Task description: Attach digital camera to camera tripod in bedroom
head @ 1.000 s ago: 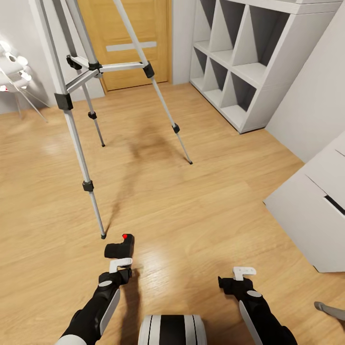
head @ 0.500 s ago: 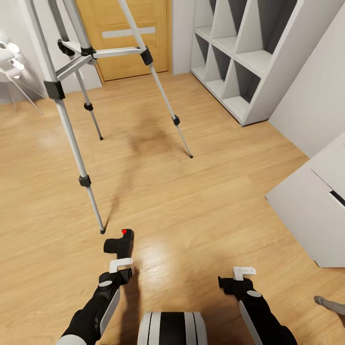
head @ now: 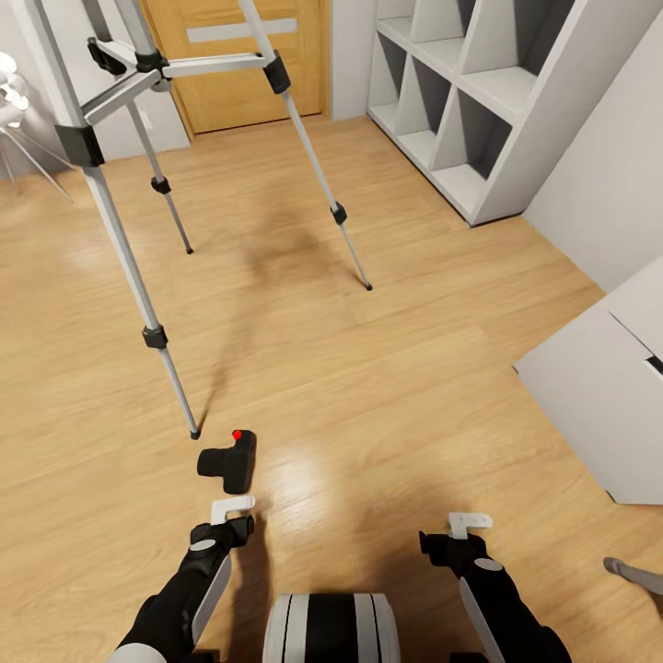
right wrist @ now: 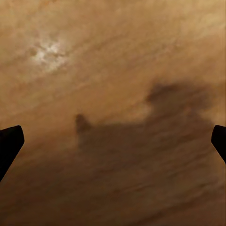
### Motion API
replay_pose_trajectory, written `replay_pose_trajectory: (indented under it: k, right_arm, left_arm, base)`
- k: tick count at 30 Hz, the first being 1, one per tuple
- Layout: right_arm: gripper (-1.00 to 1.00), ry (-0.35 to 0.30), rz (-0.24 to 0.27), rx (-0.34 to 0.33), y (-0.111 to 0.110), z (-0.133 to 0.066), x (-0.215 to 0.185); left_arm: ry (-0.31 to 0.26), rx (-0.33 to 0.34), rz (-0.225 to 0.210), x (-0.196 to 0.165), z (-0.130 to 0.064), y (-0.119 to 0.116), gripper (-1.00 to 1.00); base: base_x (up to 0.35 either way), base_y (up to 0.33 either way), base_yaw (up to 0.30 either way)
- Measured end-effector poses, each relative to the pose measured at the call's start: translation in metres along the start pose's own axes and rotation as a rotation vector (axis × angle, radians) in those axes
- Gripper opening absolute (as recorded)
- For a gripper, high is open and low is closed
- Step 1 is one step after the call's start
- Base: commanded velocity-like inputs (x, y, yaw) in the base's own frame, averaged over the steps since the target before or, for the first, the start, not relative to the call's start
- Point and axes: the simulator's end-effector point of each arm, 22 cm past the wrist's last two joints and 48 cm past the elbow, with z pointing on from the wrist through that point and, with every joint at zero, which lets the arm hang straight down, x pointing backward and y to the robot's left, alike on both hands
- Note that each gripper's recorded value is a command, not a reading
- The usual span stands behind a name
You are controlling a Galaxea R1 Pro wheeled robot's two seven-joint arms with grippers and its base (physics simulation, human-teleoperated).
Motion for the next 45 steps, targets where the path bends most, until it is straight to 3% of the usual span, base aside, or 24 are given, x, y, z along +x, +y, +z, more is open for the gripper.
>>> replay_pose_trajectory:
  k: [5,12,17,28,45]
  right_arm:
    - [1.0,0.0,0.0,0.0,0.0,0.0,0.0]
    - [1.0,0.003,0.0,-0.004,0.002,0.0,0.001]
    - [1.0,0.001,0.0,-0.005,0.003,0.0,0.001]
    - [1.0,-0.001,-0.001,-0.006,0.003,0.0,0.0]
    - [1.0,-0.001,0.0,-0.005,0.003,0.0,0.0]
  left_arm:
    - [-0.001,0.0,0.0,0.0,0.0,0.0,1.0]
    - [-0.007,0.024,0.031,0.009,0.001,-0.011,1.0]
    - [-0.009,0.01,0.009,0.011,0.002,-0.005,1.0]
    - [0.008,0.003,0.006,0.022,0.004,-0.002,1.0]
    - [-0.05,0.002,-0.008,0.013,0.005,-0.001,1.0]
  base:
    - [0.0,0.0,0.0]
    - [0.0,0.0,0.0]
    - [0.0,0.0,0.0]
    - [0.0,0.0,0.0]
    - [0.0,0.0,0.0]
